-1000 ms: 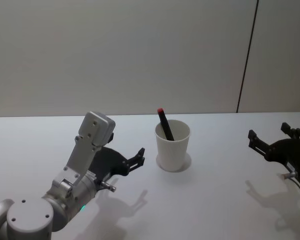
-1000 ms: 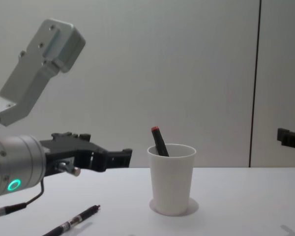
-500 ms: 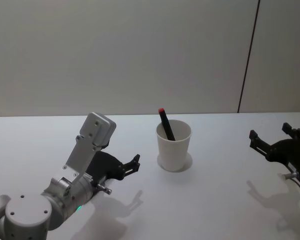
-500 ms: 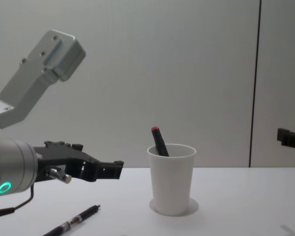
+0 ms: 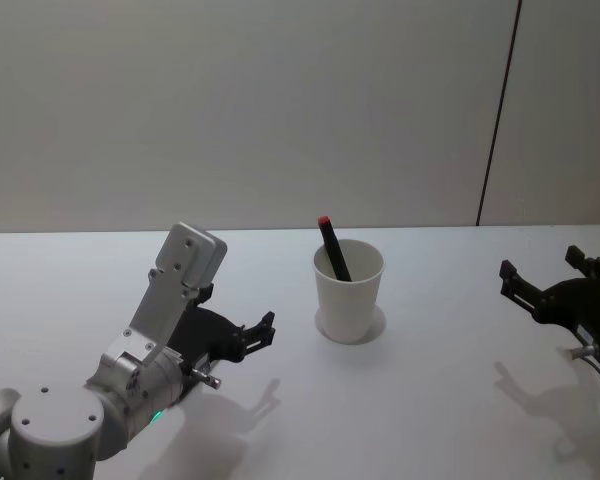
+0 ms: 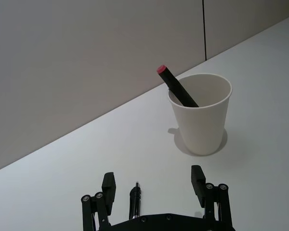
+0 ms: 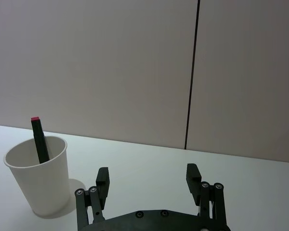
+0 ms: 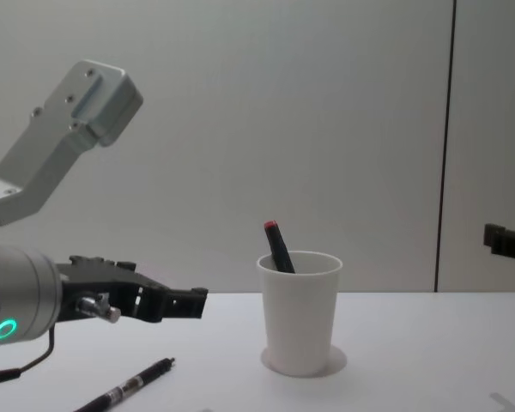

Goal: Place the pen into the pen holder.

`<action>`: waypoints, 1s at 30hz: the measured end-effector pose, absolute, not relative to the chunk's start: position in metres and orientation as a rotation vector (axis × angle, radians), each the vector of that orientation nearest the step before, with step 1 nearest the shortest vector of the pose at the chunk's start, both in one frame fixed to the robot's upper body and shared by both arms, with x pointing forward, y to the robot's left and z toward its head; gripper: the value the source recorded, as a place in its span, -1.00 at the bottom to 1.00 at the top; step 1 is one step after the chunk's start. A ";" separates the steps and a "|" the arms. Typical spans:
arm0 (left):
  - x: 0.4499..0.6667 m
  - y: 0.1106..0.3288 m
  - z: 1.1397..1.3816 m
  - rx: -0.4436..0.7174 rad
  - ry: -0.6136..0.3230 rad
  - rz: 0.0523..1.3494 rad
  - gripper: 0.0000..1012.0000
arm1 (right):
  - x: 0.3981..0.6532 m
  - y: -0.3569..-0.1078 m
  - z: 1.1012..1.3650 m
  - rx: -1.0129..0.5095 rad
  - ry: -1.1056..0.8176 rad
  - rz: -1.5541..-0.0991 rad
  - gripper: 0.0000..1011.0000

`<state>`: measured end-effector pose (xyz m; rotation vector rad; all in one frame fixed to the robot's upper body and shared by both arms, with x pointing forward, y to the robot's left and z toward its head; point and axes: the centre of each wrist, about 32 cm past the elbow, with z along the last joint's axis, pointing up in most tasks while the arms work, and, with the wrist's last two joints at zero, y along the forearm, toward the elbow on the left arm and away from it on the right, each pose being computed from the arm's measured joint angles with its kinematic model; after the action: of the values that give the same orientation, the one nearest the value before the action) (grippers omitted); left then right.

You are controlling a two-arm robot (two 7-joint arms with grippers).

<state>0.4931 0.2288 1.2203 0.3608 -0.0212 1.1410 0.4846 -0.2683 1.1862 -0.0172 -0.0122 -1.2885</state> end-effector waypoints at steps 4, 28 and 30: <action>0.494 0.229 1.222 0.368 0.001 1.147 0.98 | 0.485 -0.268 1.186 -0.017 -0.012 -1.288 0.98; 0.493 0.231 1.223 0.426 0.092 1.155 0.98 | 0.485 -0.268 1.186 -0.017 -0.012 -1.289 0.98; 0.493 0.232 1.223 0.434 0.099 1.153 0.98 | 0.485 -0.268 1.186 -0.017 -0.012 -1.289 0.98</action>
<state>0.4933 0.2319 1.2227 0.4342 0.0991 1.1534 0.4846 -0.2682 1.1862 -0.0173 -0.0121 -1.2885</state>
